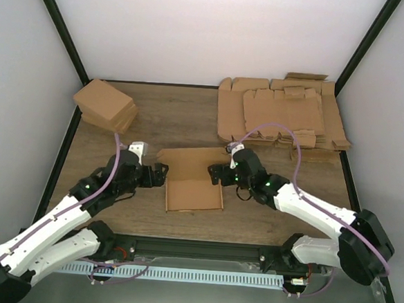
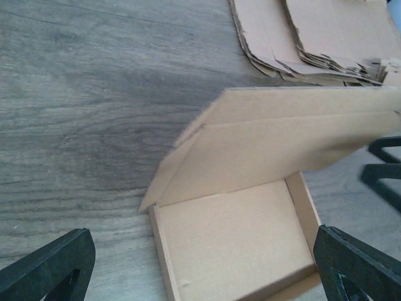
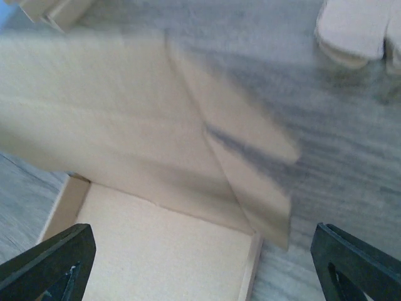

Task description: Fold the paper box

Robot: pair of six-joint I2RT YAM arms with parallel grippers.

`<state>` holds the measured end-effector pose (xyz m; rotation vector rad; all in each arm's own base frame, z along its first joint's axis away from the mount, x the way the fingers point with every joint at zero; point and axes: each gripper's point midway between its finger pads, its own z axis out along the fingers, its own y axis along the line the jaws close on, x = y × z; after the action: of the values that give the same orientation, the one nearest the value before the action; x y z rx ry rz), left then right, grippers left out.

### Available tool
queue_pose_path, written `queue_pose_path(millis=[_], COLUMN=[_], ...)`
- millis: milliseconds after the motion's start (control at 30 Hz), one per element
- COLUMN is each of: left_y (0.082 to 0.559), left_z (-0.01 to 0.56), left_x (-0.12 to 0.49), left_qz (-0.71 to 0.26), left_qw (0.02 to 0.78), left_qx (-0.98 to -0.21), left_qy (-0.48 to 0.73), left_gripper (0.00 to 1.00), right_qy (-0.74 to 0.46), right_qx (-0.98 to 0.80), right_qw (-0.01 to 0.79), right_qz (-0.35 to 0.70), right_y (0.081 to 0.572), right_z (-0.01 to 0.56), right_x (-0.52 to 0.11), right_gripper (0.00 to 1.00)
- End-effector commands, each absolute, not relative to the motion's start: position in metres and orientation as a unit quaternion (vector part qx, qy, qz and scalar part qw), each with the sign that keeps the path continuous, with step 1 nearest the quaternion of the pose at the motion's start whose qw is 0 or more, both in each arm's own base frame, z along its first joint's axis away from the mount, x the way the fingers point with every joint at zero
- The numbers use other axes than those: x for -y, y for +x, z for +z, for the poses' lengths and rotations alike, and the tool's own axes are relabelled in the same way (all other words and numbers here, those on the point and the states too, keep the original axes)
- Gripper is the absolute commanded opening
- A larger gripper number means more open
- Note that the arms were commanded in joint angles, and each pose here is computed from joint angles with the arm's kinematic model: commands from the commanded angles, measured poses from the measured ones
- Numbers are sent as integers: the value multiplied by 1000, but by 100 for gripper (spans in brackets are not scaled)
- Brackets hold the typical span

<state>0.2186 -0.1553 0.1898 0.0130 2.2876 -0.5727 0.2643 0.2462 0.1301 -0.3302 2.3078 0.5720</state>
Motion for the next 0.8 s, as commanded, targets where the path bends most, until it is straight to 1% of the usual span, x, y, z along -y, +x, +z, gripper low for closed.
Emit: queue_pose_path(millis=[0,100,200,267,400,467,600,667,700,733,767], left_y=[234,250,259,261,264,265,270,273,274,276,278], left_z=[187,172,166,167,163,160,153,149,147,146,145], left_x=[163,162,166,173,178,179,180,183,184,185,184], left_qz=[-263,-271,-274,-279,-274,-268,-253,-249,-246,-240,-232], left_qw=[390,386,391,395,394,395,385,376,372,369,367], left_qx=[-882,-882,-878,-874,-874,-874,-882,-886,-888,-890,-893], left_qy=[9,7,27,51,80,92,101,109,115,121,121], left_gripper=[95,85,73,67,59,51,21,8,4,4,4], right_qy=[-164,-174,-178,-189,-190,-186,-193,-174,-167,-166,-169], right_qx=[-851,-837,-836,-837,-843,-841,-821,-811,-804,-793,-780], right_qw=[414,434,441,435,414,414,438,459,470,483,498], right_qz=[278,283,275,274,286,294,313,318,324,332,339], right_y=[274,276,279,279,285,287,285,290,292,292,292], right_z=[181,195,196,193,184,185,200,211,220,230,241], right_x=[-253,-253,-252,-252,-244,-240,-241,-239,-239,-241,-243], right_gripper=[98,98,98,98,98,96,95,92,91,92,95])
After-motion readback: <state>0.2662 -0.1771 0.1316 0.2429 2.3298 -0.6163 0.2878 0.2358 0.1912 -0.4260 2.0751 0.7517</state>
